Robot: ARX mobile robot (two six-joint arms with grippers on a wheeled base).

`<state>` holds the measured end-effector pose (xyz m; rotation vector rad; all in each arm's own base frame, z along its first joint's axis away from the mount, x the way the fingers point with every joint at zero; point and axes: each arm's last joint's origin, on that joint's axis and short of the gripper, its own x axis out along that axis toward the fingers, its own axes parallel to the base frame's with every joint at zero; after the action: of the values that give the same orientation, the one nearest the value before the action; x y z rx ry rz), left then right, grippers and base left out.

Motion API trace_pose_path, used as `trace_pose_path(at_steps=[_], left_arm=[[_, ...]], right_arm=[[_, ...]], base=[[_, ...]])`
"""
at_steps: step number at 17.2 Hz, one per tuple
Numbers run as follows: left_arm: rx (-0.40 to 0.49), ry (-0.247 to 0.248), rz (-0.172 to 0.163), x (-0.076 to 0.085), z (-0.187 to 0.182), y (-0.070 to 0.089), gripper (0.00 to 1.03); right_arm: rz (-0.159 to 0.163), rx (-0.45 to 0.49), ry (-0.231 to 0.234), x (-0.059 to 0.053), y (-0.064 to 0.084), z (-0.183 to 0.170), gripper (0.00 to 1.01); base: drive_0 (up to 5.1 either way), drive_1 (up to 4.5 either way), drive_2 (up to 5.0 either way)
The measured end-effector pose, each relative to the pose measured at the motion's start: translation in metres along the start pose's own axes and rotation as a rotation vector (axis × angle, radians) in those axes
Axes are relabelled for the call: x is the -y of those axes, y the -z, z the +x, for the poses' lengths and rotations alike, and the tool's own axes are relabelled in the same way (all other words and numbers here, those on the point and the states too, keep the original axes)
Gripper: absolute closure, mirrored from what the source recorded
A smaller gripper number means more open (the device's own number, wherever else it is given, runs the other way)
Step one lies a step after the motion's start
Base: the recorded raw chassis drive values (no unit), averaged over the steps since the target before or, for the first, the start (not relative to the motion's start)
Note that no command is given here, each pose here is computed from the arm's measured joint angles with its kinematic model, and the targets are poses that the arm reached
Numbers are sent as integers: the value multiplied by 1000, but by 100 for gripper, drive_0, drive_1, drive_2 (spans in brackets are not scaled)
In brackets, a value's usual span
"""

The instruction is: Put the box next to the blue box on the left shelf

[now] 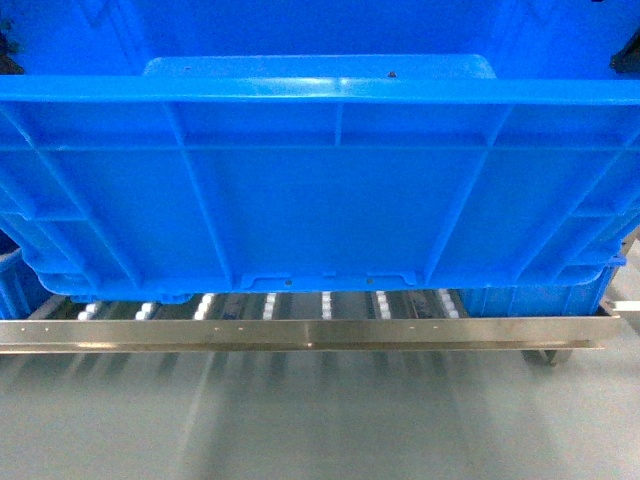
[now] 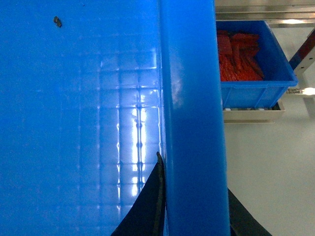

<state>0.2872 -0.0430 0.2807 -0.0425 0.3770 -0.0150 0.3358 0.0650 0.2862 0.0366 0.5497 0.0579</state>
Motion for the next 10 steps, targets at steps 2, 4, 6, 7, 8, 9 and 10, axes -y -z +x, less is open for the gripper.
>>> trace_pose_path(at_steps=[2,4,6,7,8,9,10], left_arm=[[1,-3,0,0,0,0,97],[6,-5,0,0,0,-1,97],[7,-3,-1,0,0,-1,97],[4,-4,0,0,0,0,97],[1,-4,0,0,0,0,97],[-1,-3,0,0,0,0,97],[-1,-3,0,0,0,0,97]], right_arm=[[-12,1,-43,-1,-1,-1,93],[-10,6,-45,0,-2,-2,94],[-10,6,-45,0,-2,-2,94],[-11,4,-46,0,-2,-2,94],[-11,-2,-45,0,-1,-2,94],[-11,-1,-46,0,-1,-2,94],[-11,-2,-45,0,-1,-2,94]], base=[[0,0,0],[0,0,0],[0,0,0],[0,0,0],[0,0,0],[0,0,0],[0,0,0]])
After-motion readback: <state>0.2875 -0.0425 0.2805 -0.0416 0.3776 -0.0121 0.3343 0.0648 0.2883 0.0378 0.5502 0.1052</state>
